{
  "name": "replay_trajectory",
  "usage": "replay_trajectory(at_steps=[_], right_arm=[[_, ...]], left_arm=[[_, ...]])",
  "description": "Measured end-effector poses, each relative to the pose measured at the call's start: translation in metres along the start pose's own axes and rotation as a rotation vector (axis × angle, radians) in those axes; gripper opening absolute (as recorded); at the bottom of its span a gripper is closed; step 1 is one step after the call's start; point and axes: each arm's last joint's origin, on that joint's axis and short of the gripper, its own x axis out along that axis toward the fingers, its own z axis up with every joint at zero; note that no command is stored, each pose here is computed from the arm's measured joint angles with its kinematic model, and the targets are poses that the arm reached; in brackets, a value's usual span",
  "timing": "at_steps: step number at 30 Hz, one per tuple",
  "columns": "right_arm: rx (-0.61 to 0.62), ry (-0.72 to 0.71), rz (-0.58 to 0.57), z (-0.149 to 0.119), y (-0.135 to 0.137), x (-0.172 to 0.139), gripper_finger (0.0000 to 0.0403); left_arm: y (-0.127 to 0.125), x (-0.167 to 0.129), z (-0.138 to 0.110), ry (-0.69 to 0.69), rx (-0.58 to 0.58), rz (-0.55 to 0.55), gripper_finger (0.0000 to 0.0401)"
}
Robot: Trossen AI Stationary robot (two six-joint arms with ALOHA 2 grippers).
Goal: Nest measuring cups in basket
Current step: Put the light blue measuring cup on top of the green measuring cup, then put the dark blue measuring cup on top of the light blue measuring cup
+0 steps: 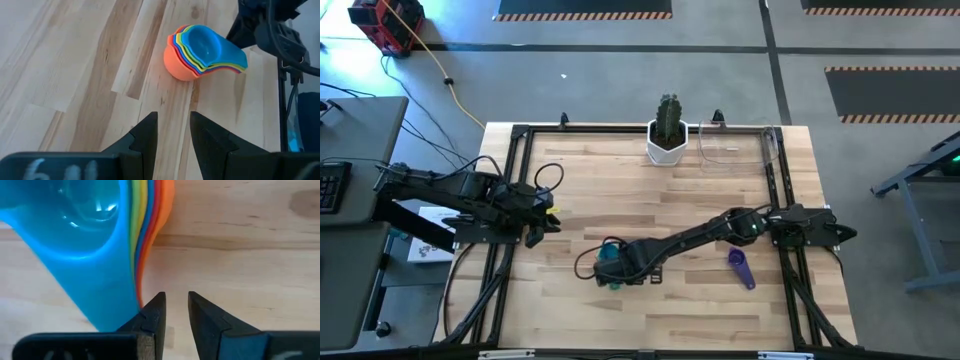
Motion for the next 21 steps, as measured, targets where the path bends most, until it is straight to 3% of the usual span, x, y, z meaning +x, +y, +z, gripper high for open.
replay_trajectory(at_steps=[8,21], right_arm=[[-0.019,-0.006,-0.020,-0.002,-0.003,-0.001,0.0074],[-0.157,0.033,-0.226,-0.025,-0.030,-0.004,0.0074]], left_arm=[[0.000,0.000,0.000,0.000,0.000,0.000,0.0103],[0.000,0.000,0.000,0.000,0.001,0.000,0.0103]])
